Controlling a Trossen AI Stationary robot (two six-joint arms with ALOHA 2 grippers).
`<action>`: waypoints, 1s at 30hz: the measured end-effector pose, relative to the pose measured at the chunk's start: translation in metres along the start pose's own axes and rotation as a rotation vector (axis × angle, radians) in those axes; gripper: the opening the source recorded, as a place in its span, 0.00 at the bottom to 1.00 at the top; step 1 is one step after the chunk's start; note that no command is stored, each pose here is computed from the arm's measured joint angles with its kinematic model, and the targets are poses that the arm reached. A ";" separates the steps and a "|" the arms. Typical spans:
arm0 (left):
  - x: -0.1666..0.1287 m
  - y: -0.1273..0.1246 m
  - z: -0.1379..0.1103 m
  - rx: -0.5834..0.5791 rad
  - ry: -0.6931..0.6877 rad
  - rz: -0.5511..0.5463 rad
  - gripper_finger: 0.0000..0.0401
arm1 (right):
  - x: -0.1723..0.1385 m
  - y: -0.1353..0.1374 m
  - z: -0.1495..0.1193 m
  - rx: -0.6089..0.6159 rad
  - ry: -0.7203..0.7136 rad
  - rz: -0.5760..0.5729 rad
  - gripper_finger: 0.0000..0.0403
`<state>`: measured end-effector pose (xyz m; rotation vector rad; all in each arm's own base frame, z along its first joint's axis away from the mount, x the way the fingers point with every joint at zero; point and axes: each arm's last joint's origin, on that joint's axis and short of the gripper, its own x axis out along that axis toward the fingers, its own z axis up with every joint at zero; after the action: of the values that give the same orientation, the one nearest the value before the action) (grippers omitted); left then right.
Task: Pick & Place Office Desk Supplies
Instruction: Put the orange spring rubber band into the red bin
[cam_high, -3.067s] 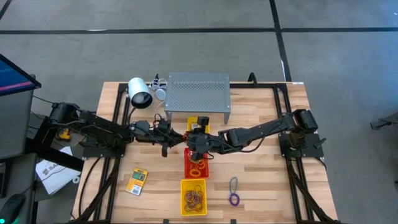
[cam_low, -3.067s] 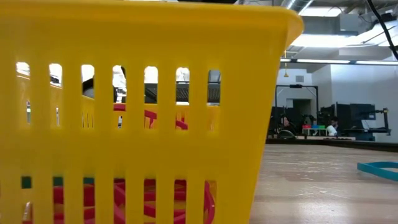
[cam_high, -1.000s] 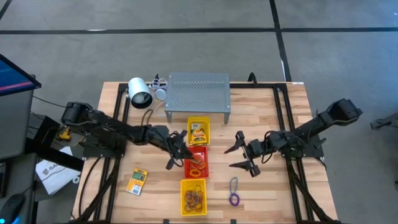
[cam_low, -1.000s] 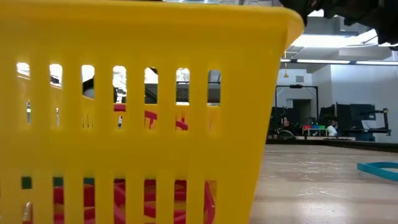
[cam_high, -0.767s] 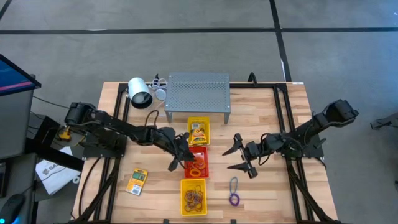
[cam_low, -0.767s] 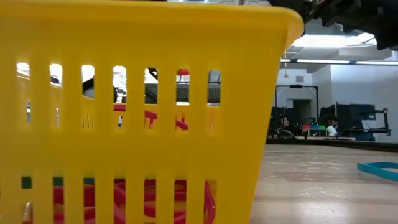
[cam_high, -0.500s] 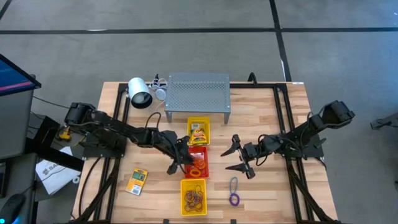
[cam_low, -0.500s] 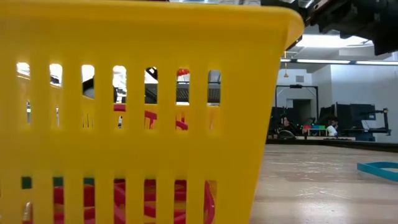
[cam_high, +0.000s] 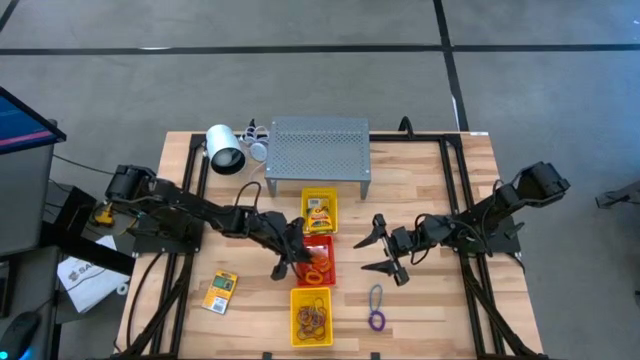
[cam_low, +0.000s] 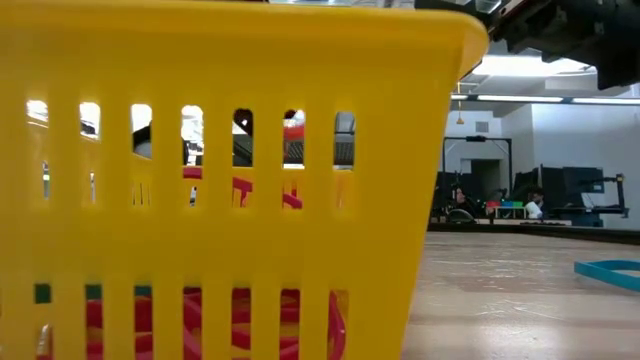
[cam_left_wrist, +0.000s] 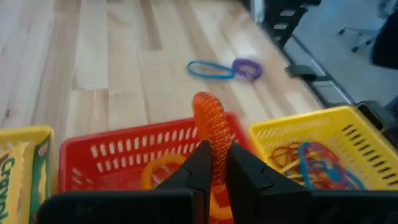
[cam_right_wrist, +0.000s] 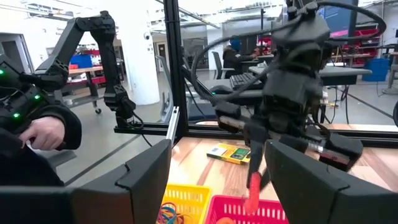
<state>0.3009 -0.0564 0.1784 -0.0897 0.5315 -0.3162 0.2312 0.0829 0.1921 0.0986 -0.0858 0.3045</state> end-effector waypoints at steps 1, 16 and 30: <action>0.001 0.002 -0.002 -0.003 0.011 0.015 0.06 | 0.000 0.000 0.000 0.000 0.000 0.000 0.63; 0.031 0.008 -0.011 -0.034 0.160 0.009 0.06 | 0.000 0.000 -0.001 0.001 0.008 0.001 0.63; 0.034 0.009 -0.015 -0.044 0.207 0.013 0.12 | 0.000 0.000 -0.002 0.002 0.017 0.001 0.63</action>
<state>0.3234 -0.0591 0.1475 -0.0971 0.7439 -0.3030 0.2314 0.0835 0.1906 0.0984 -0.0687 0.3060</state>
